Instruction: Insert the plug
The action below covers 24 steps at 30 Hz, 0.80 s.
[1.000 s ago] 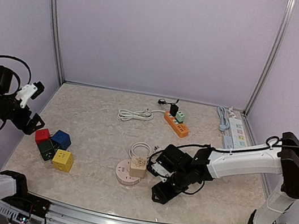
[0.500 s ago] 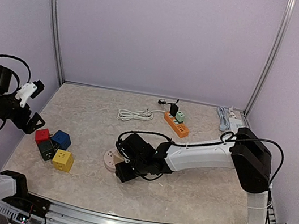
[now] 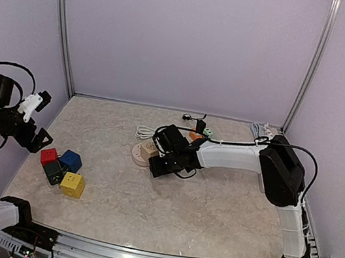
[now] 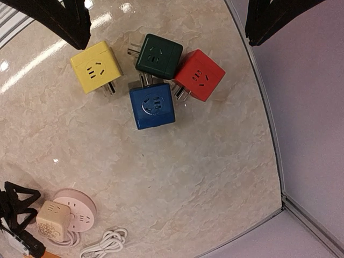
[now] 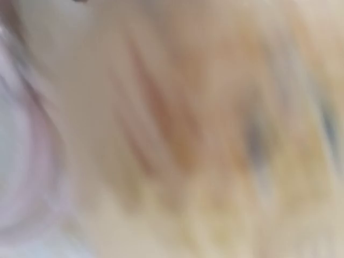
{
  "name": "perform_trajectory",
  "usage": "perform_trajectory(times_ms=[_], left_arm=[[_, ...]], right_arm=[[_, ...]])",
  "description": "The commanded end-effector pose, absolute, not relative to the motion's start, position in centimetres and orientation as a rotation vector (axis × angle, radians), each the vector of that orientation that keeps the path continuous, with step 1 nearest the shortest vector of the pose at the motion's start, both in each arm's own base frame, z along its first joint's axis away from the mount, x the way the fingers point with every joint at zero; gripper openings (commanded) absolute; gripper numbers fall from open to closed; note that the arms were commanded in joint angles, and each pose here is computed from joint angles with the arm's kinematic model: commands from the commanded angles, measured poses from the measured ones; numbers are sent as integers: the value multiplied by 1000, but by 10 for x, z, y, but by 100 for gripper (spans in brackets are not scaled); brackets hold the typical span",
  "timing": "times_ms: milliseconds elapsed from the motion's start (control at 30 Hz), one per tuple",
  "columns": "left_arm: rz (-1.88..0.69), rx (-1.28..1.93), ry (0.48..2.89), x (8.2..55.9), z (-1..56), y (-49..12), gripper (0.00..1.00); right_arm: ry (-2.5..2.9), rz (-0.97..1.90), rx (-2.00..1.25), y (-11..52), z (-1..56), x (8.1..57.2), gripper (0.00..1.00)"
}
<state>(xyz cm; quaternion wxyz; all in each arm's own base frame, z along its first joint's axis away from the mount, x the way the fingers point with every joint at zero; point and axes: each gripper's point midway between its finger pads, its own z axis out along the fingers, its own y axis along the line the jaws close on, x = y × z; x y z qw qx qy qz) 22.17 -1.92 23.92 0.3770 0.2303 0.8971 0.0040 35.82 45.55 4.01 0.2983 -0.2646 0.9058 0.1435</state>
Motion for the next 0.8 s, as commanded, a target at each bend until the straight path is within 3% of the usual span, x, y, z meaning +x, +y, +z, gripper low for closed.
perform_trajectory(times_ms=[0, 100, 333, 600, 767], left_arm=[[8, 582, 2248, 226, 253, -21, 99], [1, 584, 2243, 227, 253, -22, 99], [-16, 577, 2225, 227, 254, -25, 99], [3, 579, 2235, 222, 249, -23, 99], [-4, 580, 2238, 223, 248, -24, 99]], right_arm=[[2361, 240, -695, 392, 95, 345, 65], [2405, 62, -510, 308, 109, 358, 67], [2647, -333, -33, 106, 78, 377, 68], [2725, -164, 123, 61, 52, 410, 62], [2770, -255, 133, 39, 36, 415, 61]])
